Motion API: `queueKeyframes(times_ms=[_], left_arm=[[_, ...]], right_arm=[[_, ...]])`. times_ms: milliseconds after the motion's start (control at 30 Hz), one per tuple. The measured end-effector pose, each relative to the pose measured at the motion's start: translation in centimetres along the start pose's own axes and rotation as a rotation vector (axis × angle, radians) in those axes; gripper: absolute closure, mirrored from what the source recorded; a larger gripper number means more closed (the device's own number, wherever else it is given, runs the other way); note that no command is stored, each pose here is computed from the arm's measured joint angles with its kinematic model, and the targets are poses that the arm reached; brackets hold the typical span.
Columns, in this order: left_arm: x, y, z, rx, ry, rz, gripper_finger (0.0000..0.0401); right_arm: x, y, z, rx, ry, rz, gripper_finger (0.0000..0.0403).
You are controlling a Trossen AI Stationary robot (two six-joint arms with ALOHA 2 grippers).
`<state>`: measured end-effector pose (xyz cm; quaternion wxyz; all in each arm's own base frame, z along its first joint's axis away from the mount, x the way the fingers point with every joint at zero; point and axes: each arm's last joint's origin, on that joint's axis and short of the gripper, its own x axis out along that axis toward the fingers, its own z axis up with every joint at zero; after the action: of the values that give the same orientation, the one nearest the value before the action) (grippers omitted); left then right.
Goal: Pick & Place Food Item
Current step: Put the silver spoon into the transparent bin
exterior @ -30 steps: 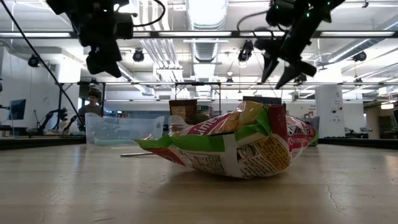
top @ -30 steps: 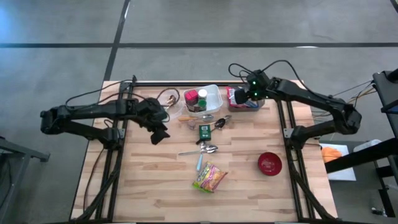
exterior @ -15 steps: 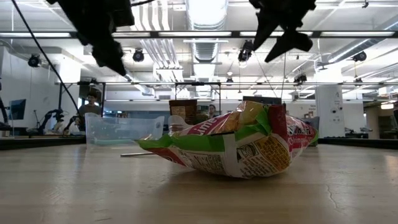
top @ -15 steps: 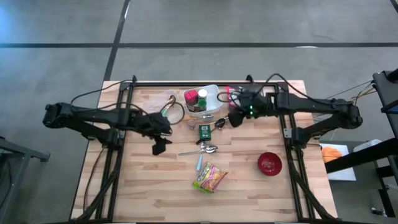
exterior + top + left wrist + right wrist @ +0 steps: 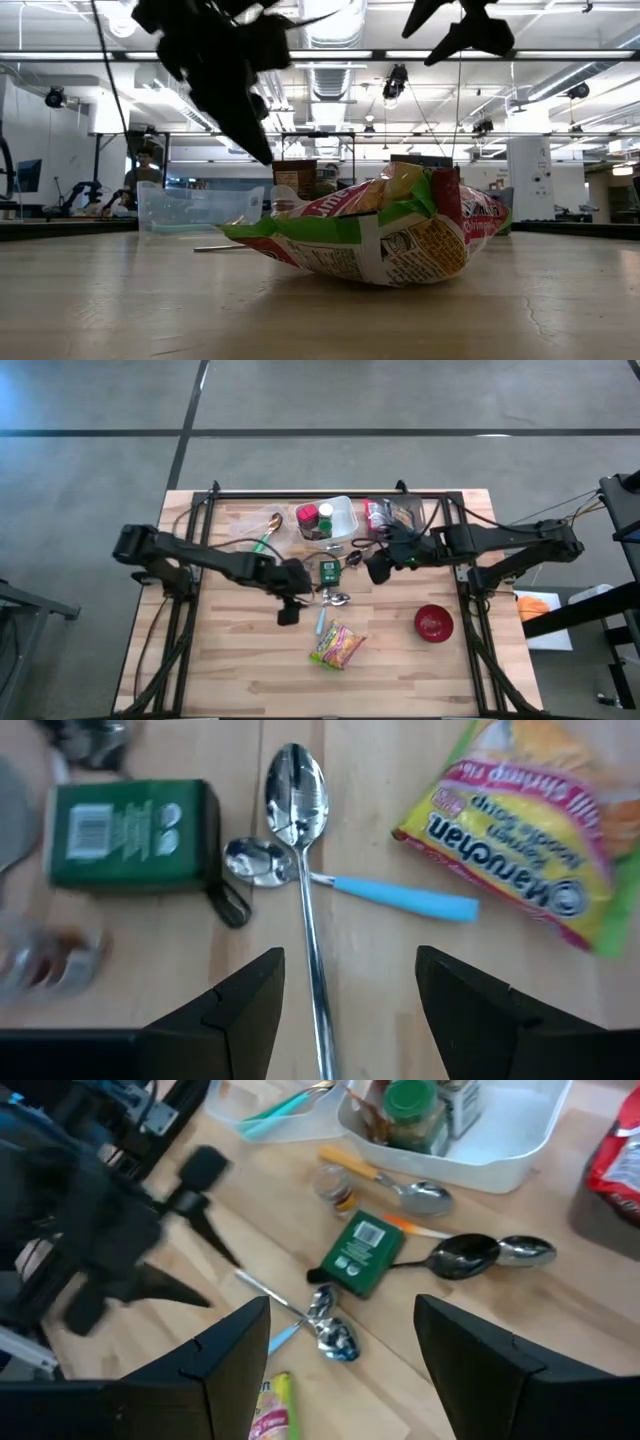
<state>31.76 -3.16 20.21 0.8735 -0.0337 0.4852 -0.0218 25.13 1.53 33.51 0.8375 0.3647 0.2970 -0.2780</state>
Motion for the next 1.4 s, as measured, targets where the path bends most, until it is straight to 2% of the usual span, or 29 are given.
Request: queueKeyframes(times_ms=[167, 367, 600, 933, 1167, 1400], left_arm=[[2.9, -0.1, 0.7, 0.063, 0.000, -0.001, 0.0173], [4.7, -0.8, 1.0, 0.120, -0.057, -0.016, 0.0173], [6.9, -0.7, 0.3, 0.114, -0.014, -0.008, 0.0178], [8.2, 1.3, 0.3, 0.069, -0.026, 0.023, 0.0248], [9.5, 1.5, -0.4, 0.059, 0.023, -0.007, 0.0253], [9.6, 1.6, -0.4, 0.122, 0.023, 0.008, 0.0263]], right_arm=[[-0.3, 0.3, -0.5, -0.029, 0.015, 0.009, 0.0158], [-0.5, 0.0, -1.1, -0.087, 0.053, -0.028, 0.0158], [-0.8, 0.0, -1.6, -0.158, 0.077, -0.039, 0.0158], [-0.9, -0.4, -1.9, -0.208, 0.131, -0.053, 0.0158], [-1.1, -0.4, -2.0, -0.213, 0.156, -0.028, 0.0158], [-2.0, -0.6, -1.8, -0.207, 0.144, -0.008, 0.0158]])
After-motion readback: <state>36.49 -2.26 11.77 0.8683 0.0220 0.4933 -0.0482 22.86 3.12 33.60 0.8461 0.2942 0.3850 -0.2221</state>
